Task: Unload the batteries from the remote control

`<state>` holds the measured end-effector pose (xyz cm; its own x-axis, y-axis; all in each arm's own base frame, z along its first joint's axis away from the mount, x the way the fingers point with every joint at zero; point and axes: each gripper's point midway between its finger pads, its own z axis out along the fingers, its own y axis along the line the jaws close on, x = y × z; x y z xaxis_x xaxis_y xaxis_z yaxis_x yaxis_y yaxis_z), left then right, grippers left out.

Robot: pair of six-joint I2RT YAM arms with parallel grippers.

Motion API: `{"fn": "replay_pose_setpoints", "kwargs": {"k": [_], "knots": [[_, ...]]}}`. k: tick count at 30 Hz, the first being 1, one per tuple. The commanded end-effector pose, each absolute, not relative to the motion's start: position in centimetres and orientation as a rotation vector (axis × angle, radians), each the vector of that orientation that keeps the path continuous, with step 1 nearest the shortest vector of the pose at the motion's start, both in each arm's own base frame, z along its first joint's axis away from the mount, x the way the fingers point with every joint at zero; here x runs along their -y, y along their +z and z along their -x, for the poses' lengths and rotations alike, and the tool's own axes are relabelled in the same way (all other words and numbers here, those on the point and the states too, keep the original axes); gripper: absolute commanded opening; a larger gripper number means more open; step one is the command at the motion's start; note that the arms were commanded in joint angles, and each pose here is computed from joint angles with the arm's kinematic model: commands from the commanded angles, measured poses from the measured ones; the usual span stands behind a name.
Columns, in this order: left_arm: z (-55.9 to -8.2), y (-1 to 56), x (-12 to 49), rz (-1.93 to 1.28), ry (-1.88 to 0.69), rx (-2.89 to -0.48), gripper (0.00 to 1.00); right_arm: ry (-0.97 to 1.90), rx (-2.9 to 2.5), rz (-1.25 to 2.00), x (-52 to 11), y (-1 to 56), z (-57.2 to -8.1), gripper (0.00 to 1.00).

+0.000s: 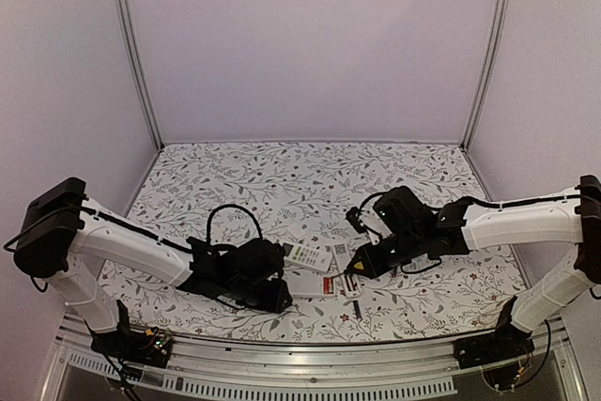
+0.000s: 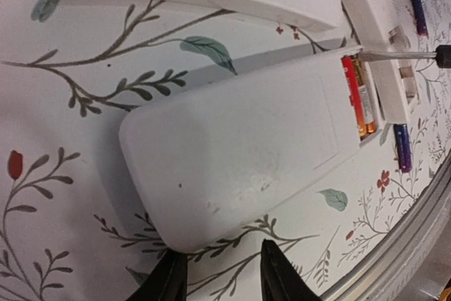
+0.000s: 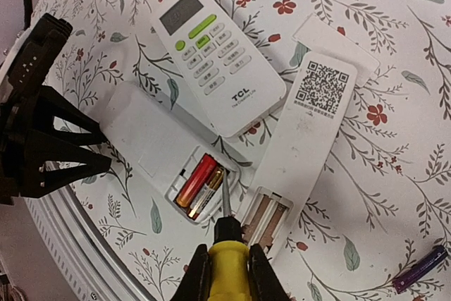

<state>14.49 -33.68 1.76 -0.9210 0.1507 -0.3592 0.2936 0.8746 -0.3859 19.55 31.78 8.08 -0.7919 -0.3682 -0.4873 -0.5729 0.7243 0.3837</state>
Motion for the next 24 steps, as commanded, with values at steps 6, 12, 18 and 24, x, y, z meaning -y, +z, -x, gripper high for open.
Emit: {"fn": "replay_pose_setpoints", "kwargs": {"k": [6, 12, 18, 24], "knots": [[-16.8, 1.2, 32.9, -0.290, -0.557, -2.687, 0.35, 0.747, -2.509, 0.707, -32.6, 10.5, -20.6, 0.00], [-19.6, 1.6, 32.1, -0.266, -0.531, -2.645, 0.35, 0.791, -2.473, 0.663, -32.0, 11.7, -20.1, 0.00], [-21.9, 2.2, 33.7, -0.292, -0.601, -2.588, 0.35, 0.781, -2.452, 0.627, -31.6, 12.7, -20.5, 0.00], [-23.7, 2.6, 34.2, -0.268, -0.568, -2.558, 0.35, 0.774, -2.464, 0.650, -31.2, 11.8, -20.0, 0.00]]}}
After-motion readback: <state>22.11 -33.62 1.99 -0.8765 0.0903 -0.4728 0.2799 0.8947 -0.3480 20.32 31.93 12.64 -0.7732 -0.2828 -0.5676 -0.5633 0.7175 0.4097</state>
